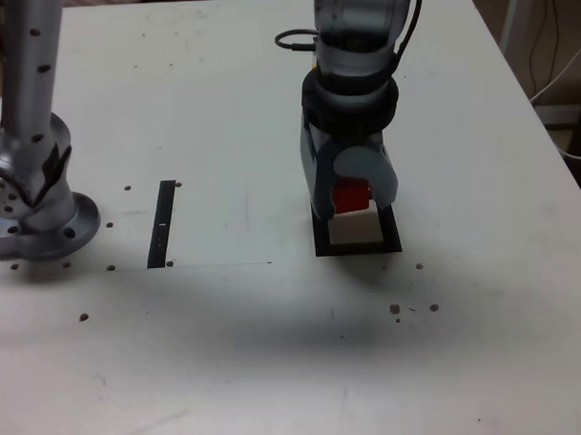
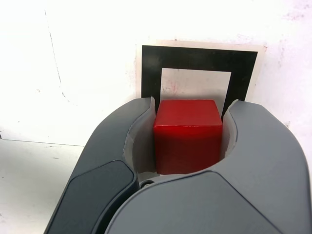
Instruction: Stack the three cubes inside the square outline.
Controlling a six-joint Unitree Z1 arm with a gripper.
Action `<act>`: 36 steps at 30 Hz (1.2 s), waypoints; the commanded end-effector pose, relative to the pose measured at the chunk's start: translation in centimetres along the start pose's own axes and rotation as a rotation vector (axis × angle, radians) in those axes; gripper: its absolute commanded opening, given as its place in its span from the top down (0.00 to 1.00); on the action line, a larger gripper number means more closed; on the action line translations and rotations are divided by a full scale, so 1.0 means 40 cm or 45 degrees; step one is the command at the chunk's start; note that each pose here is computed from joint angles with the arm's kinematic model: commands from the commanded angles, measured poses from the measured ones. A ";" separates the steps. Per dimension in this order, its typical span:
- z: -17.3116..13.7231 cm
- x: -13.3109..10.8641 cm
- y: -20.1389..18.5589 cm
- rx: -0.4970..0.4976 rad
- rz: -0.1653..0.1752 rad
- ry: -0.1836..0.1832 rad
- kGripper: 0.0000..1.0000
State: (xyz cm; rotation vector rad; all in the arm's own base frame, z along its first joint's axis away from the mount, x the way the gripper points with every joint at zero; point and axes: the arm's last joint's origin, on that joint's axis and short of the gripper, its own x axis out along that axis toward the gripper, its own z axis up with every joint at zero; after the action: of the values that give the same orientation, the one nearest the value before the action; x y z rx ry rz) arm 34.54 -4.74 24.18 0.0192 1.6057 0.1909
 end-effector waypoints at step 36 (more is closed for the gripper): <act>0.029 0.088 -0.009 0.019 -0.045 -0.008 0.05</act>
State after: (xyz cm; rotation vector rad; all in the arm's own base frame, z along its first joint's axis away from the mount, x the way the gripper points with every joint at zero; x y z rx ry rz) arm 35.63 -4.60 20.44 0.0074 1.6091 0.1530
